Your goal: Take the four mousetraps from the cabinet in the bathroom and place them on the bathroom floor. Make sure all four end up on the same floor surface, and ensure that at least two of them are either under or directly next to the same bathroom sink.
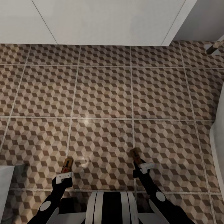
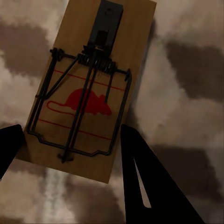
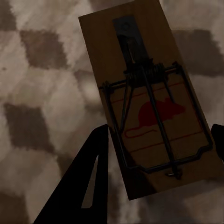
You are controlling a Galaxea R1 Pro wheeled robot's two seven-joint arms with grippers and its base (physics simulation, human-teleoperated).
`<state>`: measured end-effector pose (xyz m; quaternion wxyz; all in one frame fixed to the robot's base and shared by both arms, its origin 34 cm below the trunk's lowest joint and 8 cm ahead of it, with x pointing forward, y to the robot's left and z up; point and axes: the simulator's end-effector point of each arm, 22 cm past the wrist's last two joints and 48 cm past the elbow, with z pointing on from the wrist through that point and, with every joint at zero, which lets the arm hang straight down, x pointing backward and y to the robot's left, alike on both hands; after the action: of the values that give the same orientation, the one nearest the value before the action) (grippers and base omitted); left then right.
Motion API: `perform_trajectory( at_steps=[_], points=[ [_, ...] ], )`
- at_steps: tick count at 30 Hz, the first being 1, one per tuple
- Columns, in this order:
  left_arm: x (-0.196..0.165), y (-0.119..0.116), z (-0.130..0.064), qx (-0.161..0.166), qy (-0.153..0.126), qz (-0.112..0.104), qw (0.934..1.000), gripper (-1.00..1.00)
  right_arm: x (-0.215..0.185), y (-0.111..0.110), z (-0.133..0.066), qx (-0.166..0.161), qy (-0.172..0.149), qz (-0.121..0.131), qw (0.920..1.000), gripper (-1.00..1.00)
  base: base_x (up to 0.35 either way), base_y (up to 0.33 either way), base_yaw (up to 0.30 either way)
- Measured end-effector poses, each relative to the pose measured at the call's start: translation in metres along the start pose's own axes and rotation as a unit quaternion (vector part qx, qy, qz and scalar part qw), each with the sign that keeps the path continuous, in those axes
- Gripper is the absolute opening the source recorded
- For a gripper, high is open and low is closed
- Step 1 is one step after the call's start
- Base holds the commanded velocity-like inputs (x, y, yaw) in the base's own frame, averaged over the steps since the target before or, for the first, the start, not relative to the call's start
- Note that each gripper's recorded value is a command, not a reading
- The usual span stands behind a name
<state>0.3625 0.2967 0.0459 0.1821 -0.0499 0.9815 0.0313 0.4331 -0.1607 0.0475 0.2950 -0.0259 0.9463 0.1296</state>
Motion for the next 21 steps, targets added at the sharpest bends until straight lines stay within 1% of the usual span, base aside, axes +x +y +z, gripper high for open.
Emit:
perform_trajectory(
  at_steps=[13, 17, 19, 21],
  points=[
    [0.0, -0.001, 0.0, 0.001, 0.0, 0.0, 1.0, -1.0, 0.0, 0.0, 0.0, 0.0, -0.001, 0.001, 1.0, -1.0, 0.0, 0.0, 0.0],
    [-0.004, -0.002, 0.0, 0.002, -0.005, -0.001, 1.0, -1.0, 0.0, 0.0, 0.0, 0.0, -0.001, 0.001, 1.0, -1.0, 0.0, 0.0, 0.0],
    [-0.006, -0.004, 0.0, 0.004, -0.006, -0.001, 1.0, -1.0, 0.0, 0.0, 0.0, 0.0, -0.001, 0.001, 1.0, -1.0, 0.0, 0.0, 0.0],
    [-0.004, -0.011, -0.001, 0.008, -0.003, -0.001, 1.0, -1.0, -0.001, 0.001, 0.0, -0.001, -0.001, 0.0, 1.0, -1.0, 0.0, 0.0, 0.0]
  ],
)
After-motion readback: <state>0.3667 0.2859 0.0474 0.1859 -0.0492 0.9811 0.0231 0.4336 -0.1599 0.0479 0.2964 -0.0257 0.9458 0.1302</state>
